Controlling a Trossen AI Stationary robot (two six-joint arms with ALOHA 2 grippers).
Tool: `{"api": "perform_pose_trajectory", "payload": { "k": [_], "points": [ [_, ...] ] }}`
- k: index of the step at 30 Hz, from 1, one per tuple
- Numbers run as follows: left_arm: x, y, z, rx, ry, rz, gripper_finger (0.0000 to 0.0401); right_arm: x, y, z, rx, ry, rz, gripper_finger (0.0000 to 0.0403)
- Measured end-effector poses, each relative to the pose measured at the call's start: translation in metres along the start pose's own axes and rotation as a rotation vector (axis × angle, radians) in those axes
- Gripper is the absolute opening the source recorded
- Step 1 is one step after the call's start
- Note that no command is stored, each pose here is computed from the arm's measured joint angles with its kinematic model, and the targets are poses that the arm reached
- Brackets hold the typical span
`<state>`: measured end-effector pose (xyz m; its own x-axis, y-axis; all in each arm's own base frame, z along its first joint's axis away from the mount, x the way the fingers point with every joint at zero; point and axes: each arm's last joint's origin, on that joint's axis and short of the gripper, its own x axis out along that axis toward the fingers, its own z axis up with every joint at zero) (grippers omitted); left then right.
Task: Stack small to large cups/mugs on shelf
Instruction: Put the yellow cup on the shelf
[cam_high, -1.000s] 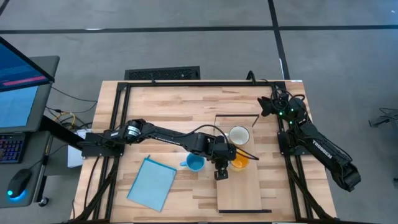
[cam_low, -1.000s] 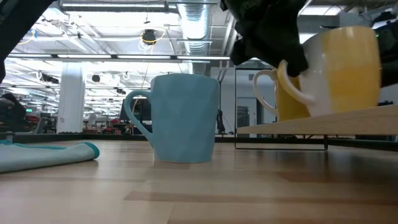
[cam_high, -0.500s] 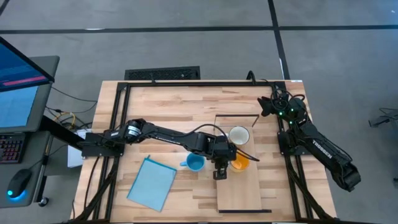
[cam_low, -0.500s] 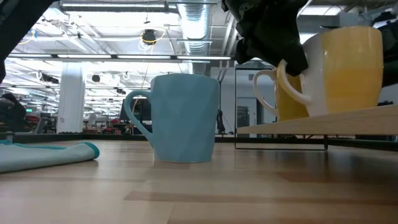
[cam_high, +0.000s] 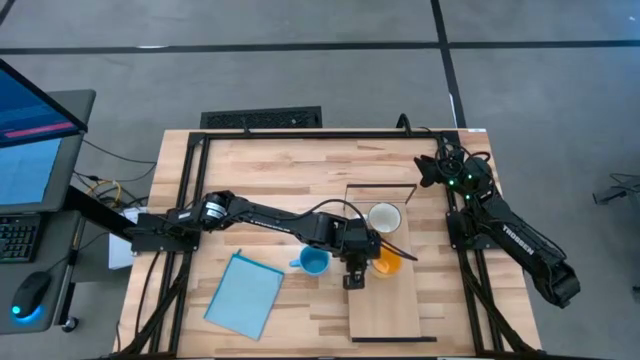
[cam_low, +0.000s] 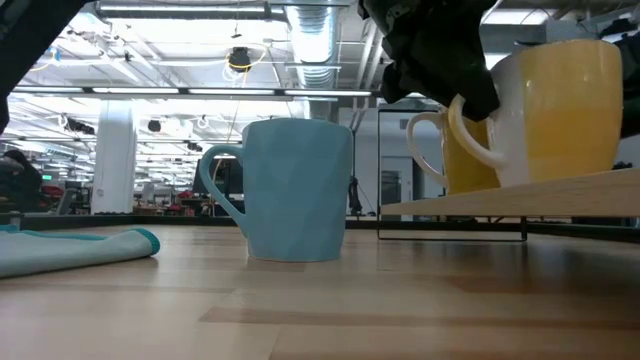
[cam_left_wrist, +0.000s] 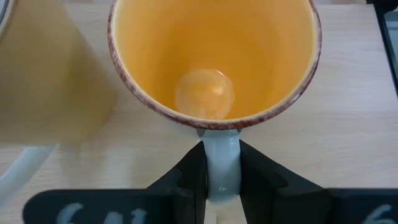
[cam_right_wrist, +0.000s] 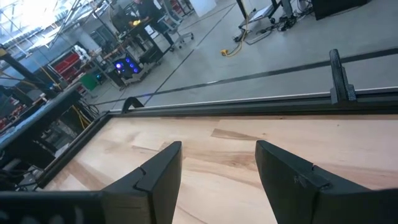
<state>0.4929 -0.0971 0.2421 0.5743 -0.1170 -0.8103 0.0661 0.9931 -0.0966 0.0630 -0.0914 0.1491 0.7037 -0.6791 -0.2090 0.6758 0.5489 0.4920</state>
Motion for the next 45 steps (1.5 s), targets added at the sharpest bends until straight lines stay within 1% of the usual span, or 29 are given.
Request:
{"api": "perform_pose_trajectory", "payload": {
  "k": [4,26,30,39,45],
  "points": [
    [0.0000,0.0021,0.0015,0.006,-0.012,0.000,0.0062,0.0000,0.0000,0.0000,0.000,0.000,0.000,0.0226],
    [0.0001,0.0029,0.0013,-0.050,-0.010,0.002,0.0065,0.0000,0.0000,0.0000,-0.001,0.000,0.000,0.0226],
    [0.0002,0.0031,0.0004,-0.069,0.000,0.004,0.0079,0.0000,0.0000,0.0000,-0.004,0.000,0.000,0.0226],
    [0.0003,0.0047,-0.0004,-0.071,0.009,0.010,0.0141,0.0000,0.0000,0.0000,-0.007,0.000,0.000,0.0226],
    [0.0002,0.0055,-0.0016,-0.064,0.019,0.028,0.0155,0.0000,0.0000,0.0000,-0.008,0.000,0.000,0.0226]
  ]
}}
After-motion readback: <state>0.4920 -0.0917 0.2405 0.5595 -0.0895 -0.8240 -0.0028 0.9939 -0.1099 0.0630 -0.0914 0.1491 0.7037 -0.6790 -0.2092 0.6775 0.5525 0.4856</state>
